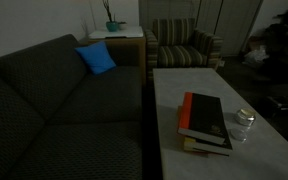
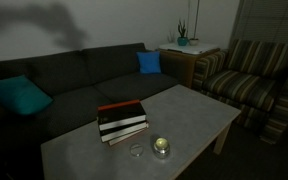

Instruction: Cover the silver bottle with the silver lid

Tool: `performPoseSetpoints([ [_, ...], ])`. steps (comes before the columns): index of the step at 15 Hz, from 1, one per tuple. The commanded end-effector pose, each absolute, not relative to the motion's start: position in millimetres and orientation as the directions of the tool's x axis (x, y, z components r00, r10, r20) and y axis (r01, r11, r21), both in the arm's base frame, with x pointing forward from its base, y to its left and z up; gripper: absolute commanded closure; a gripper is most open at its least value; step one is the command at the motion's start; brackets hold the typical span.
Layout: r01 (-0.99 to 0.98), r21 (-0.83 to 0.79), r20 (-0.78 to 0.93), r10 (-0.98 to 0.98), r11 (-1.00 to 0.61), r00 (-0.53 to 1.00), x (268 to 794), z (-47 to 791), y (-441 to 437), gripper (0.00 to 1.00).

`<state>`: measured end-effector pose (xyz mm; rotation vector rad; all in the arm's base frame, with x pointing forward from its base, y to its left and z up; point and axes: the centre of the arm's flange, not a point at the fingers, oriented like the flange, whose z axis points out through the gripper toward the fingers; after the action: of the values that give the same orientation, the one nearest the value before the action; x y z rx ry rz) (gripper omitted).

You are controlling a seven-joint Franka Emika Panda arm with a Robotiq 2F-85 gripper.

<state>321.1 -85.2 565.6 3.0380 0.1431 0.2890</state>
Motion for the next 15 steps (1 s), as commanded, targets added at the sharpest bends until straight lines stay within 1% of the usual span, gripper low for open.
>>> performPoseSetpoints([
  [1,0.144,0.096,0.143,0.157,-0.985,0.977,353.2,562.7,-92.8,0.00],
  [5,0.231,0.052,0.055,0.234,-0.972,0.971,395.2,546.6,-96.9,0.00],
  [10,0.344,-0.064,-0.070,0.348,-0.937,0.935,454.4,501.6,-96.8,0.00],
  [11,0.374,-0.090,-0.089,0.381,-0.923,0.920,461.5,497.7,-98.5,0.00],
  [12,0.330,-0.036,-0.033,0.331,-0.943,0.943,432.4,496.2,-88.5,0.00],
  [15,0.361,-0.068,-0.074,0.365,-0.930,0.928,453.5,484.1,-90.7,0.00],
])
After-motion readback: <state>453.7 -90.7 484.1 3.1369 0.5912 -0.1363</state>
